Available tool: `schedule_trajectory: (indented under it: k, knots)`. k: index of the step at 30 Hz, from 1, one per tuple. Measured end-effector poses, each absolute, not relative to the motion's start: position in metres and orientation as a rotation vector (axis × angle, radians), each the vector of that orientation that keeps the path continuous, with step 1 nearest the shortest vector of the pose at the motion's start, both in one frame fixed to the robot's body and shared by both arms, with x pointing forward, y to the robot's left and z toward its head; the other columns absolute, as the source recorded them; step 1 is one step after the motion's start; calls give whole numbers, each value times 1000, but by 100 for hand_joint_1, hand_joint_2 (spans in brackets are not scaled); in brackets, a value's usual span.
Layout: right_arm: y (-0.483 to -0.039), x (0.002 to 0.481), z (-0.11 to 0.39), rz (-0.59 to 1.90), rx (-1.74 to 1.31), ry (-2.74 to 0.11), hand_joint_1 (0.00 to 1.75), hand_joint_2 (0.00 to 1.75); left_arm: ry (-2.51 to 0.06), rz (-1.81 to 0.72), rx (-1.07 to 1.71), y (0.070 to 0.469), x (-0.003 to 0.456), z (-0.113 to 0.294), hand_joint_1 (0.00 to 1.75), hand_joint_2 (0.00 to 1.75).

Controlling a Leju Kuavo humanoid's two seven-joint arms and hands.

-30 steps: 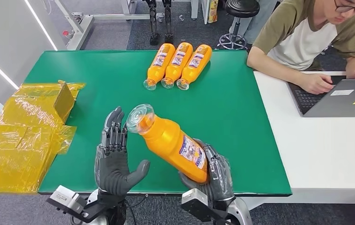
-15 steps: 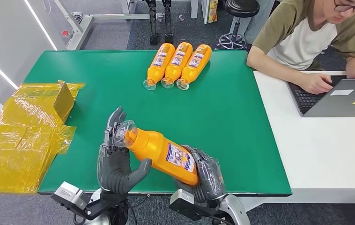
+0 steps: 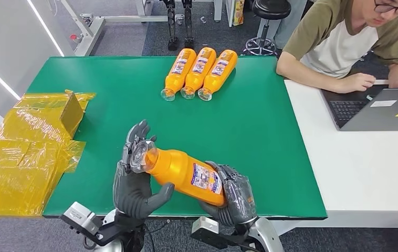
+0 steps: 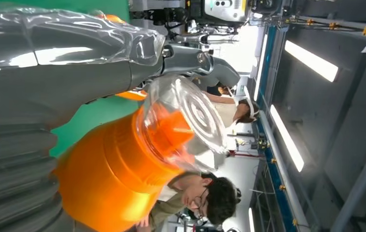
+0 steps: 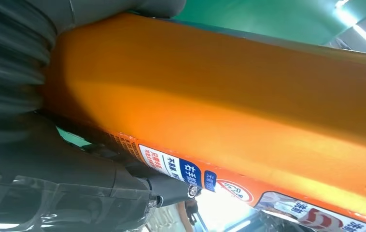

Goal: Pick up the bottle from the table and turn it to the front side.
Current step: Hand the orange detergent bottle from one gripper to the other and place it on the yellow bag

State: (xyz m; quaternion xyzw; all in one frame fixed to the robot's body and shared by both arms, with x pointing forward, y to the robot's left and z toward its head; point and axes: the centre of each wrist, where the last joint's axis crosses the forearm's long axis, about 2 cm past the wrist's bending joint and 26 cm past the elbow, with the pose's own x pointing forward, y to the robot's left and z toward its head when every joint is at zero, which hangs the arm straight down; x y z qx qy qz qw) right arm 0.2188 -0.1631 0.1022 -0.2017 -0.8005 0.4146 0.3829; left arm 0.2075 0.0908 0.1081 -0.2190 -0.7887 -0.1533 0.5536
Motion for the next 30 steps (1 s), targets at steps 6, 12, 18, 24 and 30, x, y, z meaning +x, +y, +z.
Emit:
schedule_trajectory:
  k: [6, 12, 18, 24, 30]
  knots:
    - [-160, 216, 107, 1027, -503, -2089, 171, 175, -1824, -393, -554, 89, 208, 105, 0, 175]
    - [-157, 212, 105, 1060, -489, -2053, 174, 175, -1806, -413, -569, 87, 209, 104, 0, 175]
    - [-155, 211, 104, 1109, -485, -2007, 172, 175, -1798, -423, -572, 87, 209, 102, 0, 175]
    - [-154, 211, 104, 1152, -490, -1974, 171, 175, -1789, -424, -569, 88, 208, 99, 0, 175]
    - [-154, 212, 105, 1189, -517, -1955, 168, 175, -1790, -428, -580, 88, 207, 98, 175, 175]
